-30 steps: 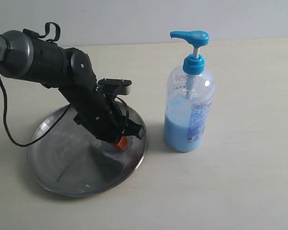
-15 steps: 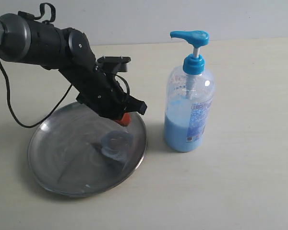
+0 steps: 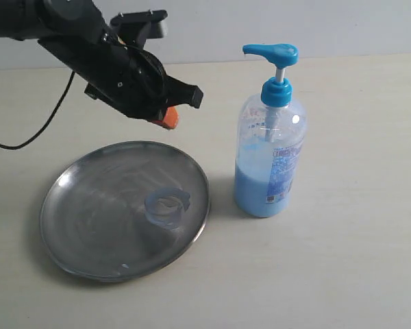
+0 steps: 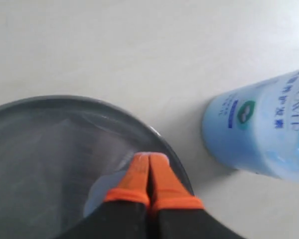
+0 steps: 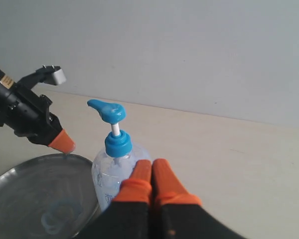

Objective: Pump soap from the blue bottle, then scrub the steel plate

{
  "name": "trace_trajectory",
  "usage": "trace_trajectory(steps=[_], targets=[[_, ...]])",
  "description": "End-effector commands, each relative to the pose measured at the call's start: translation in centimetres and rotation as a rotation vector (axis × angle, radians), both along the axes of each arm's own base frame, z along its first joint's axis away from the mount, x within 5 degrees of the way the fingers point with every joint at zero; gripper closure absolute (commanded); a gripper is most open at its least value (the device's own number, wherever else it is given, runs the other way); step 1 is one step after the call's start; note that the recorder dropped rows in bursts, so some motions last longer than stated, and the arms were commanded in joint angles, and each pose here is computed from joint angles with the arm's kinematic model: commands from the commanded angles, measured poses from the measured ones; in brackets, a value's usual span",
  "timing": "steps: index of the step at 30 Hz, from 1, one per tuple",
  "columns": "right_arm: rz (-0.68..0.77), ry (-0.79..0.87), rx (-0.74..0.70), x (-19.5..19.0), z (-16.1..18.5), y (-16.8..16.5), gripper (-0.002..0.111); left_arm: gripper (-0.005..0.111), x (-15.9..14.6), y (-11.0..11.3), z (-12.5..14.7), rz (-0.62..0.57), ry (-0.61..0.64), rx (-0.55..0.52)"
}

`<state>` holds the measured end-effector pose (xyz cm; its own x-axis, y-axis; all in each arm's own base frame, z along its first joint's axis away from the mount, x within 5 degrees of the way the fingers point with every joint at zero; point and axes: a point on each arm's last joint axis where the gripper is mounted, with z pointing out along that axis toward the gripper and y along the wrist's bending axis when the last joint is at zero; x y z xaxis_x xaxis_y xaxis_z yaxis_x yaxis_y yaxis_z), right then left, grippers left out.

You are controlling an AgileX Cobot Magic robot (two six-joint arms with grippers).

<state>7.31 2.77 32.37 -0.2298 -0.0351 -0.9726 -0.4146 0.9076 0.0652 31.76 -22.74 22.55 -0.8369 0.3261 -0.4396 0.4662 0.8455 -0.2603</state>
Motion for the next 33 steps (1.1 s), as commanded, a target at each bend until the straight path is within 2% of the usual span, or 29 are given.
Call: trace_trajectory(steps=[1, 7, 20, 27, 33], targets=[[-0.003, -0.005, -0.001, 0.0, -0.1, -0.1, 0.108, 0.107, -1.0, 0.7, 2.7, 0.014, -0.047, -0.033], [-0.003, -0.005, -0.001, 0.0, -0.1, -0.1, 0.108, 0.107, -2.4, 1.6, 4.4, 0.015, -0.081, -0.055], [-0.003, -0.005, -0.001, 0.0, -0.1, -0.1, 0.108, 0.107, -5.0, 3.3, 5.3, 0.016, -0.089, -0.061], [-0.003, -0.005, -0.001, 0.0, -0.1, -0.1, 0.108, 0.107, -7.5, 5.0, 5.6, 0.018, -0.098, -0.064], [-0.003, -0.005, -0.001, 0.0, -0.1, -0.1, 0.108, 0.107, -10.4, 6.8, 7.3, 0.017, -0.153, -0.098]])
